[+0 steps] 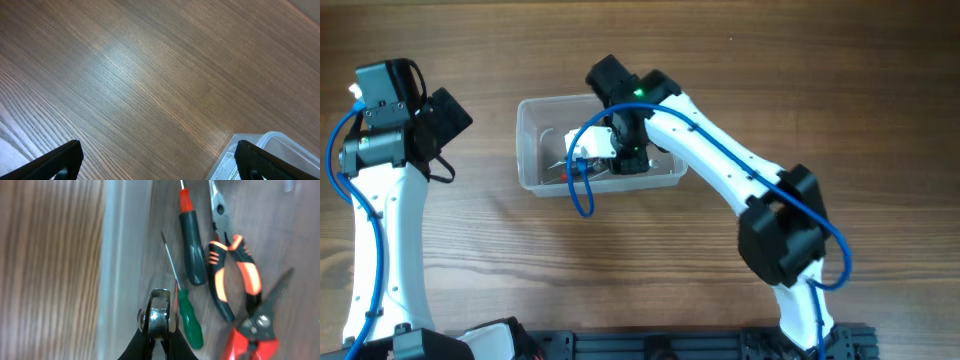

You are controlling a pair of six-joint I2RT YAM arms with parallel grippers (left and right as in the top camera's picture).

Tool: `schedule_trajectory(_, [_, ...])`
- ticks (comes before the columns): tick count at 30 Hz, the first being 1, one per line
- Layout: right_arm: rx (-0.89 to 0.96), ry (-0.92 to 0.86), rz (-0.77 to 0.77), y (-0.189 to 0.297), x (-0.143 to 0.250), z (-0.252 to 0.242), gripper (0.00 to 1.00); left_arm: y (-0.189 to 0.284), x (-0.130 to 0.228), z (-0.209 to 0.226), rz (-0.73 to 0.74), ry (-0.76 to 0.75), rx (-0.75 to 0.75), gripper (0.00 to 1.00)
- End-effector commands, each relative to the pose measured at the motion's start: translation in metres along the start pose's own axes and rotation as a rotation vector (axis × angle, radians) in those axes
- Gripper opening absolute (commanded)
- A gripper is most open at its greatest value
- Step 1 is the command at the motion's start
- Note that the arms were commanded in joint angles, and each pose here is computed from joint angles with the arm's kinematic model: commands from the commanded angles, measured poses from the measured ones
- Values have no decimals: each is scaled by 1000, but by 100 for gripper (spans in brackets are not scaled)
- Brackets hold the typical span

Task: Pack container
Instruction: 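Lower the wrench into the container and open the right gripper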

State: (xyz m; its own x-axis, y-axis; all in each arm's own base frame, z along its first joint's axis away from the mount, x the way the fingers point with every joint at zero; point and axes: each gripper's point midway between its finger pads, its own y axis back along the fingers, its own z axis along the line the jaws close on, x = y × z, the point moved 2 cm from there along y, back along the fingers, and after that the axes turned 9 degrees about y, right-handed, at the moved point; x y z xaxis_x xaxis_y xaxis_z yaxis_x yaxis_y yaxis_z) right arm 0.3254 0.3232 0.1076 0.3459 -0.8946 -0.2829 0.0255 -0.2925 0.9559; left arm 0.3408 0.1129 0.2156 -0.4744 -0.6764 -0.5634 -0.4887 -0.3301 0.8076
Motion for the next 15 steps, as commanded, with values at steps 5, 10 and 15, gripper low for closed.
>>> schedule_trajectory(5, [22, -38, 29, -18, 6, -13, 50, -2, 0, 1, 5, 5, -1, 100])
schedule_trajectory(10, [451, -254, 282, 84, 33, -64, 45, -2, 0, 1, 5, 5, -1, 100])
schedule_trajectory(15, [865, -692, 55, 229, 59, -85, 64, -2, 0, 1, 5, 5, -1, 100])
